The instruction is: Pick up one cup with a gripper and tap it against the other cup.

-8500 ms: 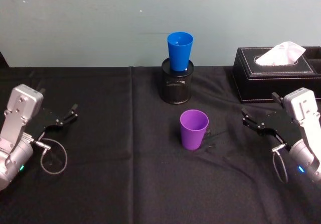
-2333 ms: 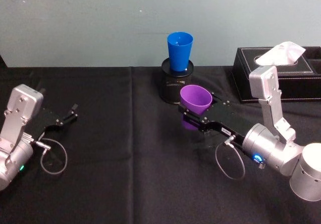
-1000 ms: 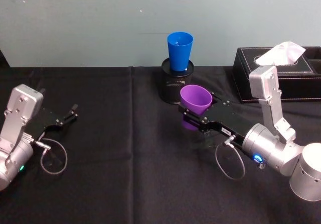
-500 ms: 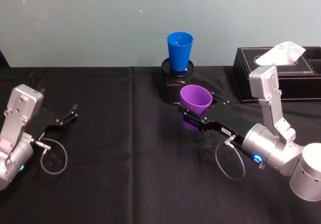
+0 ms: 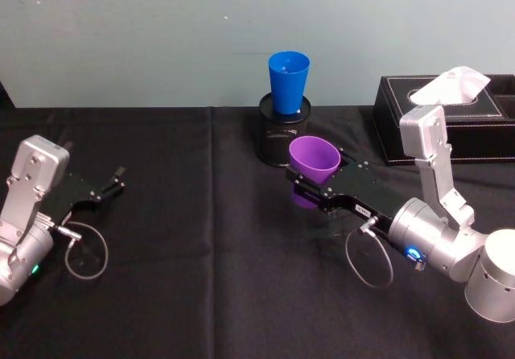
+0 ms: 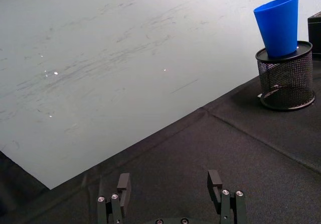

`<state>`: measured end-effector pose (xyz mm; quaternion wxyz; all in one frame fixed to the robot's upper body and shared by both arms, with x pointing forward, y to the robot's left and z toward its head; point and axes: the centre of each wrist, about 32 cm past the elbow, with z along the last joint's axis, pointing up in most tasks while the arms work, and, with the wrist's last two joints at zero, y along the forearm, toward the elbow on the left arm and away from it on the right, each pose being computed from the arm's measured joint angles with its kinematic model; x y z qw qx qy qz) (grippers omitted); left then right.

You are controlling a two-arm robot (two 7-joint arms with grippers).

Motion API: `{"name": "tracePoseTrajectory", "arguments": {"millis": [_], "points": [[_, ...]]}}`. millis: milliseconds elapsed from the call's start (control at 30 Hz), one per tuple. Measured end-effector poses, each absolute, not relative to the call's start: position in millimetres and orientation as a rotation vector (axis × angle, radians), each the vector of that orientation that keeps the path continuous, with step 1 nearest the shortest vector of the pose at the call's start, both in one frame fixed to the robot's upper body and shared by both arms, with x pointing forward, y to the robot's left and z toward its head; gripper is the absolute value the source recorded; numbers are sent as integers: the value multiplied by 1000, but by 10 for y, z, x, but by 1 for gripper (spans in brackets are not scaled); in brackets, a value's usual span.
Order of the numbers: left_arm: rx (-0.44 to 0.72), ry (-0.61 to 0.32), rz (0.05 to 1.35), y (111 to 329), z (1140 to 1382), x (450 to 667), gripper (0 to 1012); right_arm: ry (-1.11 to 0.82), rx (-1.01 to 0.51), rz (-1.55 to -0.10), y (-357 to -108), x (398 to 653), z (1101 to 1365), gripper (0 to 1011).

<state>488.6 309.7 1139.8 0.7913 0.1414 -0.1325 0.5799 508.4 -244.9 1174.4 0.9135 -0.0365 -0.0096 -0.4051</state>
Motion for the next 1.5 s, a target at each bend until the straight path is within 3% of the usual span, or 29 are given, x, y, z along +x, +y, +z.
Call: {"name": "tracePoseTrajectory", "arguments": {"millis": [1500], "points": [[304, -285, 1248, 3097, 11398, 4886, 1000, -20, -75, -834, -2449, 5084, 11744, 723]]}}
